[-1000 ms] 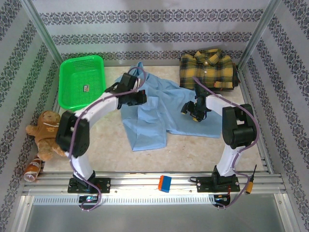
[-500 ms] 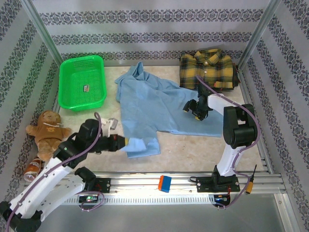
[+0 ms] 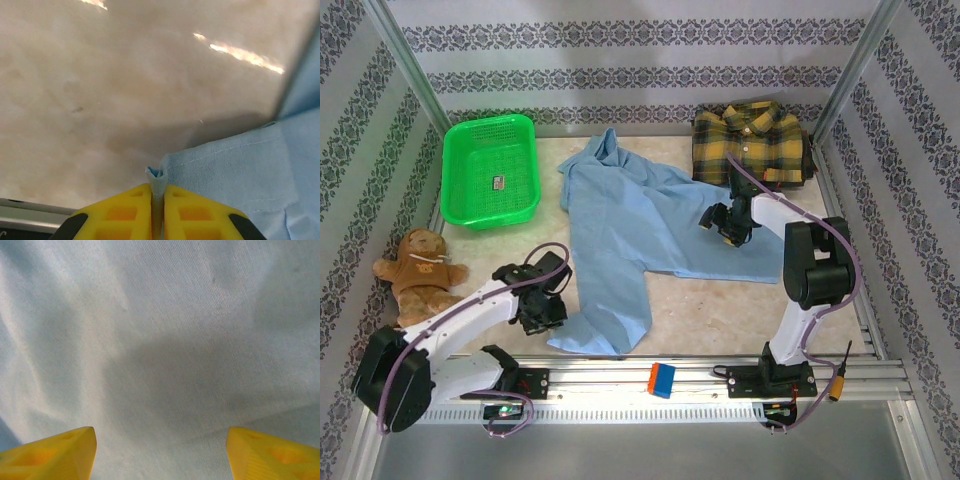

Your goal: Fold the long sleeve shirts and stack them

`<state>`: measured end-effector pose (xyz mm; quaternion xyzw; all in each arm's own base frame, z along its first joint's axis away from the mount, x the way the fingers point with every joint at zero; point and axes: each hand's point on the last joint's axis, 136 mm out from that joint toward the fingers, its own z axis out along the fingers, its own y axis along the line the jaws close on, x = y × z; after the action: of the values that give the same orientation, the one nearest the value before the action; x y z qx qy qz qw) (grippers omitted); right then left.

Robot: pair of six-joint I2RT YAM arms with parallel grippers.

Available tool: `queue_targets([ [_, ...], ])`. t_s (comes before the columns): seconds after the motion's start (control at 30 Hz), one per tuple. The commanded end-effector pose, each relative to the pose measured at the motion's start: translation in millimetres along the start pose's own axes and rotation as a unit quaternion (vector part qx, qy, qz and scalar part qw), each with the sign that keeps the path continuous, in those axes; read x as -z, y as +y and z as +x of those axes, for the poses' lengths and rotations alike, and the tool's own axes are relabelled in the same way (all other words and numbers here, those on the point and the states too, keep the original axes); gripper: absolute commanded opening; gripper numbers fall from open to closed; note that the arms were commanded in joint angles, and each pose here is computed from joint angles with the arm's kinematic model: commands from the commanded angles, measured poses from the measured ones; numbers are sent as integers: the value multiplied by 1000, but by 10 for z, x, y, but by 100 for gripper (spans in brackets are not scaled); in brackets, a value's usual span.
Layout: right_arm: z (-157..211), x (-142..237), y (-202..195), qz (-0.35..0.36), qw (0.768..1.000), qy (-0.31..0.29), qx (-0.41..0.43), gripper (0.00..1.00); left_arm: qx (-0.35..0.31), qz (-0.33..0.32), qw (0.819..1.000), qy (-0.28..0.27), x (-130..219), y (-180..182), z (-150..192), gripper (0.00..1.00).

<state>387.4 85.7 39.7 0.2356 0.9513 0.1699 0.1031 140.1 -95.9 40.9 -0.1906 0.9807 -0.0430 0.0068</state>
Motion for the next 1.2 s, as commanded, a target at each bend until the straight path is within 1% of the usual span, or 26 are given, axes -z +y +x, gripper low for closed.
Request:
queue_targets([
  [0.0, 17, 199, -37, -1, 1000, -13, 18, 71, 28, 15, 997, -73, 161, -185, -402, 40],
  [0.03, 16, 249, -60, 4, 1000, -15, 21, 72, 23, 38, 995, -87, 246, -321, -492, 51],
  [0.1, 36, 342, -130, 16, 999, -14, 24, 72, 13, 84, 991, -108, 406, -580, -635, 62],
  [0.13, 31, 405, -174, 21, 999, -17, 22, 73, 7, 97, 988, -116, 485, -679, -698, 66],
  [0.2, 42, 530, -267, 32, 999, -21, 24, 74, -10, 104, 987, -123, 568, -799, -783, 68],
  [0.23, 47, 606, -326, 41, 998, -27, 28, 75, -18, 106, 987, -123, 565, -850, -818, 68],
  [0.3, 60, 722, -474, 64, 997, -35, 29, 76, -26, 109, 988, -108, 463, -914, -846, 65],
  [0.37, 81, 811, -660, 87, 996, -35, 15, 76, -30, 99, 990, -97, 343, -924, -874, 60],
  [0.43, 100, 869, -866, 100, 994, -34, -10, 76, -32, 95, 990, -94, 253, -959, -937, 59],
  [0.57, 102, 971, -1148, 105, 992, -49, -54, 76, -30, 124, 989, -81, 92, -1154, -1036, 56],
  [0.63, 95, 1003, -1241, 101, 990, -60, -72, 76, -19, 119, 991, -66, -43, -1155, -1041, 53],
  [0.77, 116, 1011, -1323, 98, 990, -52, -89, 76, -10, 87, 995, -56, -143, -1057, -1047, 47],
  [0.9, 144, 1031, -1358, 96, 989, -54, -94, 76, -12, 63, 996, -60, -106, -964, -1053, 46],
  [0.97, 153, 1039, -1362, 93, 989, -56, -97, 76, -11, 64, 996, -65, -82, -940, -1059, 46],
  [1.17, 198, 1047, -1384, 84, 989, -53, -109, 76, -16, 64, 996, -58, -201, -964, -1084, 46],
])
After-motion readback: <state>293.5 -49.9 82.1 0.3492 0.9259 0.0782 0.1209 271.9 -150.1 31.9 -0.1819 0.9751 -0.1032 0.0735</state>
